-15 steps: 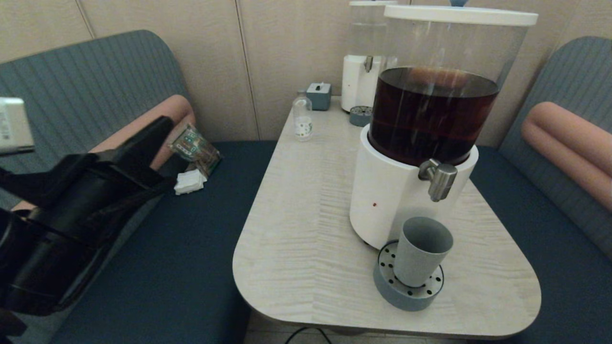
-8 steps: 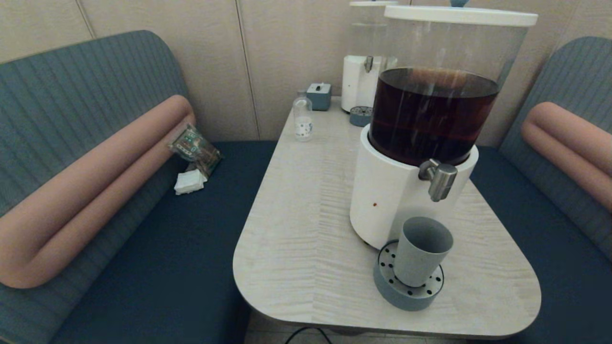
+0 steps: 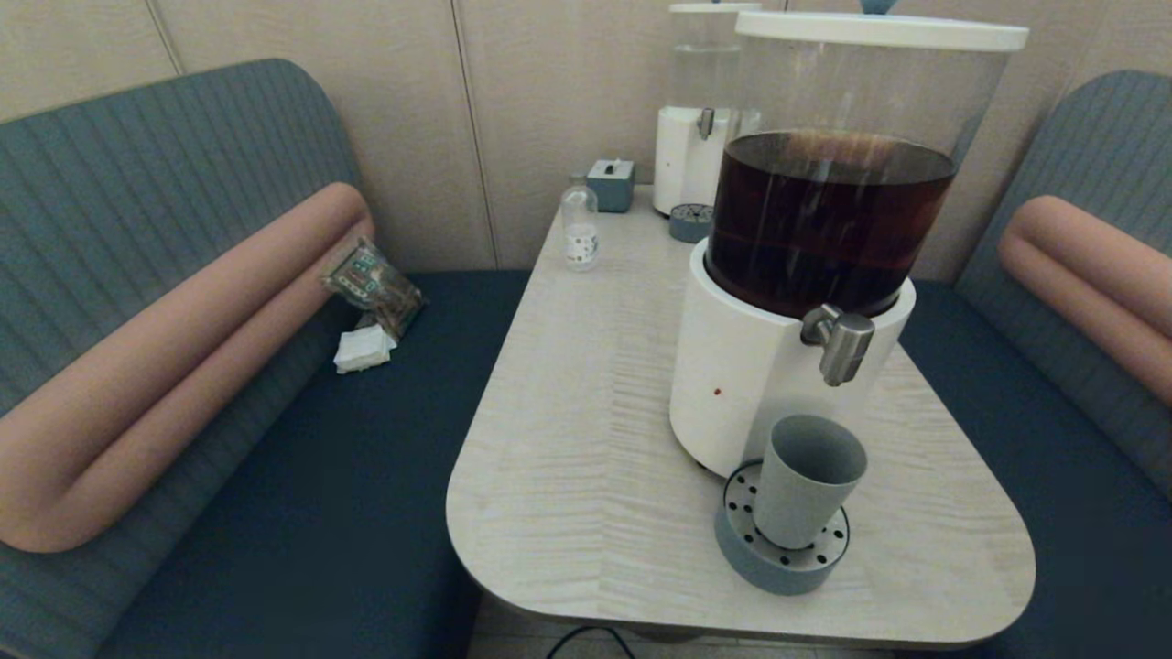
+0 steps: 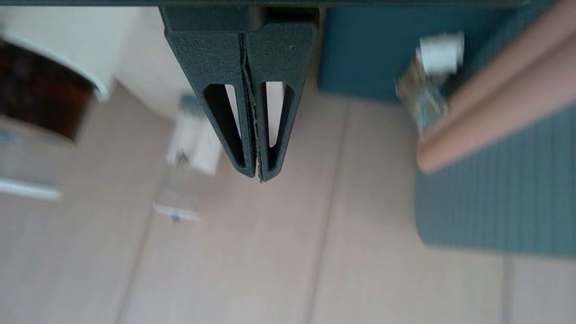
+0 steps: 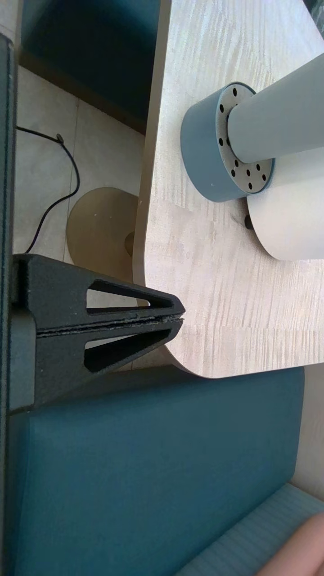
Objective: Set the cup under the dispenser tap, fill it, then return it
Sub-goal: Turn on the faucet
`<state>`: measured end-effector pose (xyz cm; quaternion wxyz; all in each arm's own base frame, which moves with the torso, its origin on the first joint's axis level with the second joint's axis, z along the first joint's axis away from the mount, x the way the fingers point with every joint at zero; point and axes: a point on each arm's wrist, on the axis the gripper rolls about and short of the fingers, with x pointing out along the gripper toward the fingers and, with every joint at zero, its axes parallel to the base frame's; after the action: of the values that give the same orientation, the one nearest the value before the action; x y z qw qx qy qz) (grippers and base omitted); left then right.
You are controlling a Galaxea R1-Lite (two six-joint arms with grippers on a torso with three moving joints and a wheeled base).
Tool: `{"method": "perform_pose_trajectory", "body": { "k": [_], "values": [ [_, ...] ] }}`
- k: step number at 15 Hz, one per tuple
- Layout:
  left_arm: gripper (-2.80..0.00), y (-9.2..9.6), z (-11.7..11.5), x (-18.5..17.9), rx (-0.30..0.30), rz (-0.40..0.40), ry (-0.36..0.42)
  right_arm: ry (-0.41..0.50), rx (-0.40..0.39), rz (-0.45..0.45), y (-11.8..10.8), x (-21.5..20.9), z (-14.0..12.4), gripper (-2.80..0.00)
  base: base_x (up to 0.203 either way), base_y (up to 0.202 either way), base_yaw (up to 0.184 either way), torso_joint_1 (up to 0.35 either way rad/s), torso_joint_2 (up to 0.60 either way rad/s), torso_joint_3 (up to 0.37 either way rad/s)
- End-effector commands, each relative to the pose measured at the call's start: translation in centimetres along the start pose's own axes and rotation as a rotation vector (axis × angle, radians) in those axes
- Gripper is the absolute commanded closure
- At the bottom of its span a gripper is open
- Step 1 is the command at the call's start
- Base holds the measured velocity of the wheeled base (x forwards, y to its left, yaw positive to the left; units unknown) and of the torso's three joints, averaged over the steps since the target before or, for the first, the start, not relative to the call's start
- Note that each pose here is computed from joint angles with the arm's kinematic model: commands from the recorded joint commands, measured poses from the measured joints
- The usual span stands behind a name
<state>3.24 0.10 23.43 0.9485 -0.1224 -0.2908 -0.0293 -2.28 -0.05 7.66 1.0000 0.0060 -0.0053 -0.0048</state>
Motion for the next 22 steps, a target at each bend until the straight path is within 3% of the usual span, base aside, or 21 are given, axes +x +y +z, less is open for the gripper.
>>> {"method": "perform_pose_trajectory", "body": {
  "k": [1,6,9,12,14,17,20,22],
  "values": [
    [0.0,-0.4,1.1,-2.7,-0.011,-0.014,-0.011,-0.002,0.0,0.002,0.0,0.0,0.0,0.0,0.0,0.0,0.0,0.0,0.0,0.0],
    [0.0,-0.5,0.4,-6.9,-0.009,-0.067,0.076,-0.002,0.0,0.002,0.0,0.0,0.0,0.0,0.0,0.0,0.0,0.0,0.0,0.0],
    [0.0,0.1,-1.6,-7.8,0.063,-0.071,0.153,-0.003,0.0,0.0,0.0,0.0,0.0,0.0,0.0,0.0,0.0,0.0,0.0,0.0],
    [0.0,1.0,-4.9,-8.8,0.172,-0.057,0.258,-0.002,0.0,0.0,0.0,0.0,0.0,0.0,0.0,0.0,0.0,0.0,0.0,0.0],
    [0.0,1.4,-6.2,-9.4,0.204,-0.036,0.294,0.0,0.0,0.002,0.0,0.0,0.0,0.0,0.0,0.0,0.0,0.0,0.0,0.0],
    [0.0,1.4,-6.1,-10.5,0.202,-0.034,0.251,-0.003,0.0,0.001,0.0,0.0,0.0,0.0,0.0,0.0,0.0,0.0,0.0,0.0],
    [0.0,1.9,-7.6,-12.3,0.208,-0.018,0.347,-0.002,0.0,0.0,0.0,0.0,0.0,0.0,0.0,0.0,0.0,0.0,0.0,0.0],
    [0.0,2.1,-8.6,-12.7,0.215,0.0,0.453,-0.002,0.0,0.0,0.0,0.0,0.0,0.0,0.0,0.0,0.0,0.0,0.0,0.0]
  ]
}}
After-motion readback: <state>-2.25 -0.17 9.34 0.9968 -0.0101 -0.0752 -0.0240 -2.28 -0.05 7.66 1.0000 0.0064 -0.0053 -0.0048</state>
